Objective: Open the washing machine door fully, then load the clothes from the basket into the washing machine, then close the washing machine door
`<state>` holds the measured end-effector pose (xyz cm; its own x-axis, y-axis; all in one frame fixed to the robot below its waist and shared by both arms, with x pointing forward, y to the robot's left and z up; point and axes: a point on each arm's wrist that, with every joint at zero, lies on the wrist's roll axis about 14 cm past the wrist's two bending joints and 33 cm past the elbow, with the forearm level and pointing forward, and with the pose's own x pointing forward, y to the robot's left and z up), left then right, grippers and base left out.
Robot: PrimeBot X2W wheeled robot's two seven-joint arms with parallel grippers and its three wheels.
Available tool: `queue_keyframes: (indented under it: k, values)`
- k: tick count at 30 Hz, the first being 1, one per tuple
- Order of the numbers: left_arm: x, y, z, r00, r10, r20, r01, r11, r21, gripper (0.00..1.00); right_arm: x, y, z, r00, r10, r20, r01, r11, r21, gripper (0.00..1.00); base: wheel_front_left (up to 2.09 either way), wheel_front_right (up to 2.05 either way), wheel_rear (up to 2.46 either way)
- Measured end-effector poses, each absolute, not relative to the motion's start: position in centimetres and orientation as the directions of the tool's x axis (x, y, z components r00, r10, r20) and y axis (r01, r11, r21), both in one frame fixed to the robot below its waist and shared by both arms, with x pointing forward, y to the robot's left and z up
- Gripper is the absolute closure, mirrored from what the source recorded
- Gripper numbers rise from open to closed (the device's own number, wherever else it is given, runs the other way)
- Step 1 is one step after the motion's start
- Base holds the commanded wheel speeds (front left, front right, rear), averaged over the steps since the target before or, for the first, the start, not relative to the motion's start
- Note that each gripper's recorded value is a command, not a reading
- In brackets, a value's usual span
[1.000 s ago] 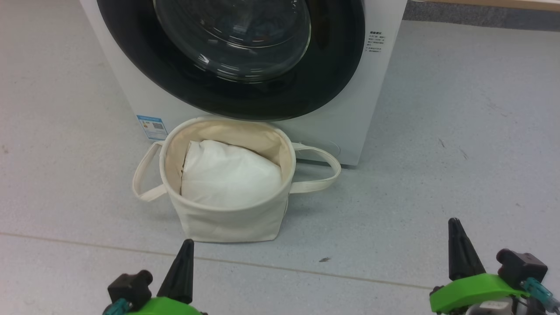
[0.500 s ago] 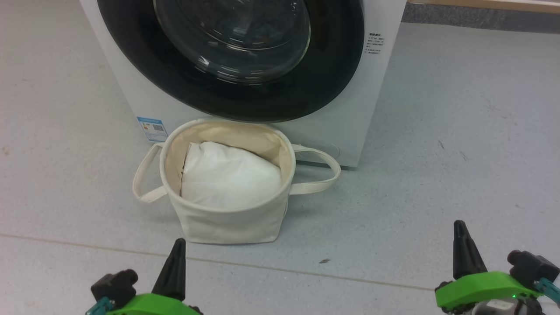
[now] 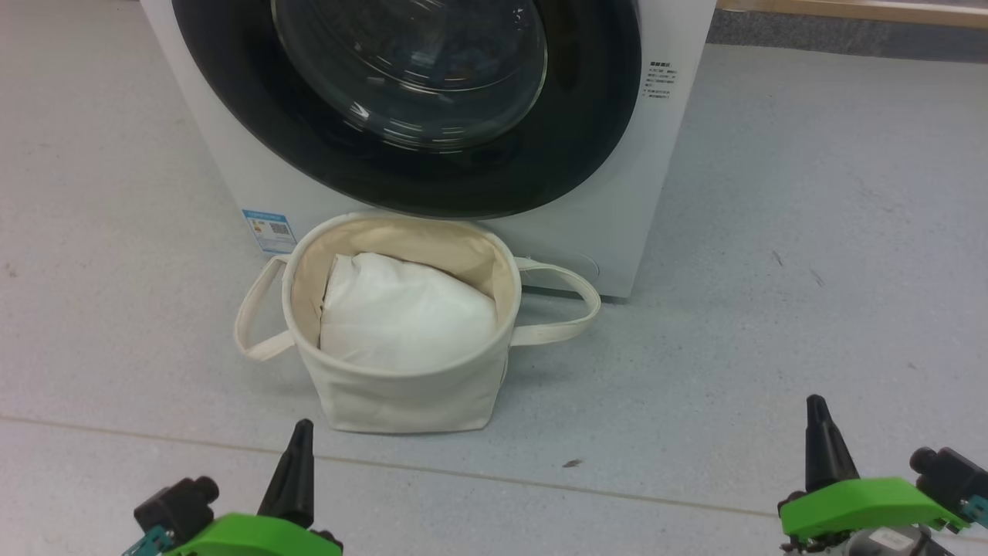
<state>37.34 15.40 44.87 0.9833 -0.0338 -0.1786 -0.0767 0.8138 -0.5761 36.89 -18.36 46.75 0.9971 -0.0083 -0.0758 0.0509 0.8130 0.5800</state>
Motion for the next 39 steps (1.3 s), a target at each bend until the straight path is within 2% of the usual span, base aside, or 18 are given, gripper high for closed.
queue_keyframes:
  k: [39]
  values:
    - [37.5,17.0,45.5,0.981,-0.025,-0.192,-0.156,0.482,-0.862,1.00,37.2,-19.6,46.9,0.993,-0.039,-0.109,0.114,0.481,0.869,1.00,0.00,0.00,0.00]
